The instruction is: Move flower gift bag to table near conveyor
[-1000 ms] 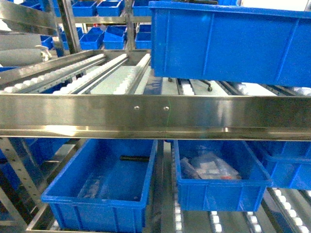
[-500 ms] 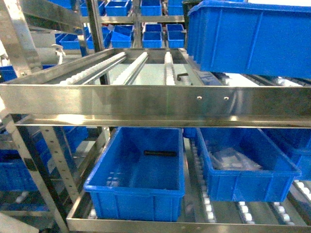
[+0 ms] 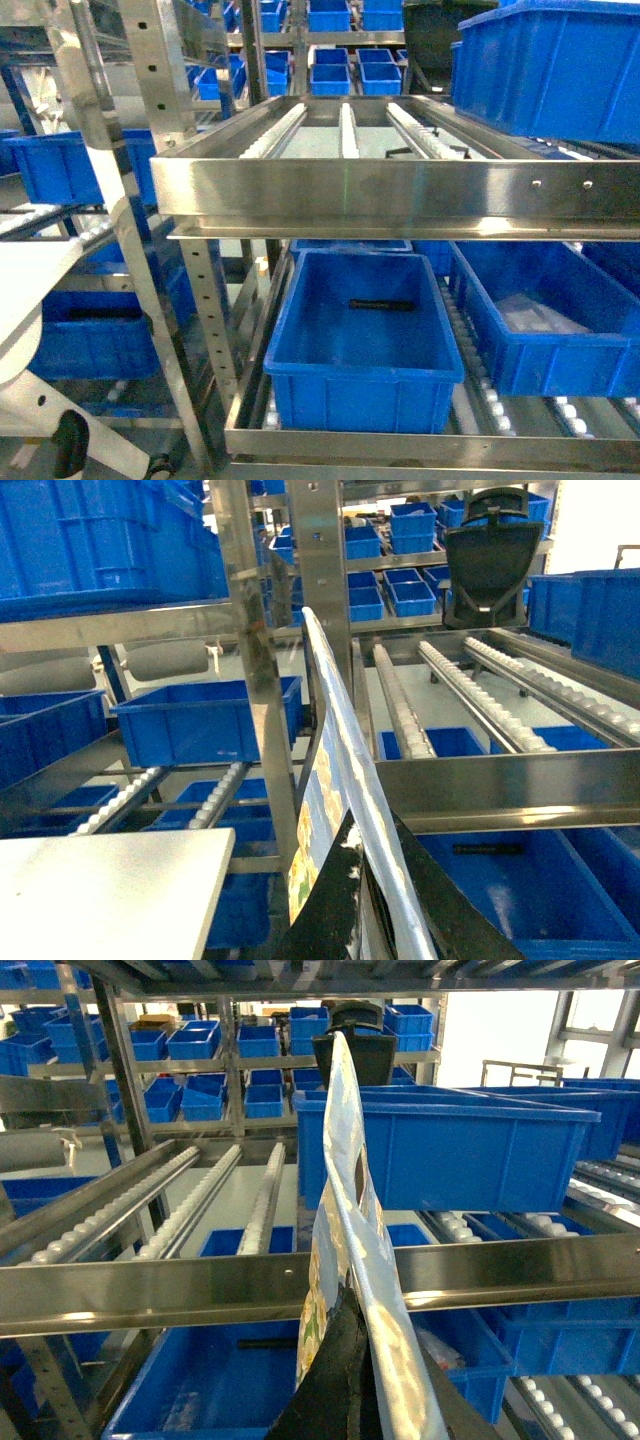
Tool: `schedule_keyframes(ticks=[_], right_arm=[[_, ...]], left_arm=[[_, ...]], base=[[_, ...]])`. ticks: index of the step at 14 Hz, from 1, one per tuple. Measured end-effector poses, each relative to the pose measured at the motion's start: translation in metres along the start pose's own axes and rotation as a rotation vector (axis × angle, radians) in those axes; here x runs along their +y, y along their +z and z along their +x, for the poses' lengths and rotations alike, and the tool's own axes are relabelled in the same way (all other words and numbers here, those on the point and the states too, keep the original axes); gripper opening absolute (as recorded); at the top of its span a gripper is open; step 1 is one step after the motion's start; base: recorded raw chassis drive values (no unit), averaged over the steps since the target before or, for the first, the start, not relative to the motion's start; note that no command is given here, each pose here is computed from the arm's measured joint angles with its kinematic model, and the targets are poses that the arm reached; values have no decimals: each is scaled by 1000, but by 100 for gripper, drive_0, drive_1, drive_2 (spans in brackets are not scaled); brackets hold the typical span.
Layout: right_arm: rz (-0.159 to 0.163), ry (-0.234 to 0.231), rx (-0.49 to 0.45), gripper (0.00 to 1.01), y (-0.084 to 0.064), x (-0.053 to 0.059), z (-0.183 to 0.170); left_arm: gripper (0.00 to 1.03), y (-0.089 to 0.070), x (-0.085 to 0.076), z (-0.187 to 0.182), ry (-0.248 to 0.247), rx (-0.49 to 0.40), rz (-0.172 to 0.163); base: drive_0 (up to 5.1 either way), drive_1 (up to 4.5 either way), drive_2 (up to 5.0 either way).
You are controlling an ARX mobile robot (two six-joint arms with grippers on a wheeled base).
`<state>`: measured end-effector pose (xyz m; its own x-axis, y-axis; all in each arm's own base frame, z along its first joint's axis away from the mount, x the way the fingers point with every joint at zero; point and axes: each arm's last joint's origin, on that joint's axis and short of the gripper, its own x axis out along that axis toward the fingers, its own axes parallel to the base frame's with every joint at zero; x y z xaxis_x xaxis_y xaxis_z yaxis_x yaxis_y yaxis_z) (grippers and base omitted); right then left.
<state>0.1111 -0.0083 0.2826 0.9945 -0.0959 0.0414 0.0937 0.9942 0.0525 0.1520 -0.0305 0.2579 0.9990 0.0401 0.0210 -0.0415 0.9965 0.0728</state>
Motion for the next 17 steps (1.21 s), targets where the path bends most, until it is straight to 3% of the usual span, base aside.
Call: schedule_keyframes(ticks=[4, 17], right_arm=[[0, 0, -3, 2, 0, 0, 0], [0, 0, -2, 2, 0, 0, 0]], left_arm=[[4, 0, 0, 0, 1, -1, 0], [4, 0, 0, 0, 0, 0, 0]], base=[[-474, 88, 373], [-496, 245, 245]])
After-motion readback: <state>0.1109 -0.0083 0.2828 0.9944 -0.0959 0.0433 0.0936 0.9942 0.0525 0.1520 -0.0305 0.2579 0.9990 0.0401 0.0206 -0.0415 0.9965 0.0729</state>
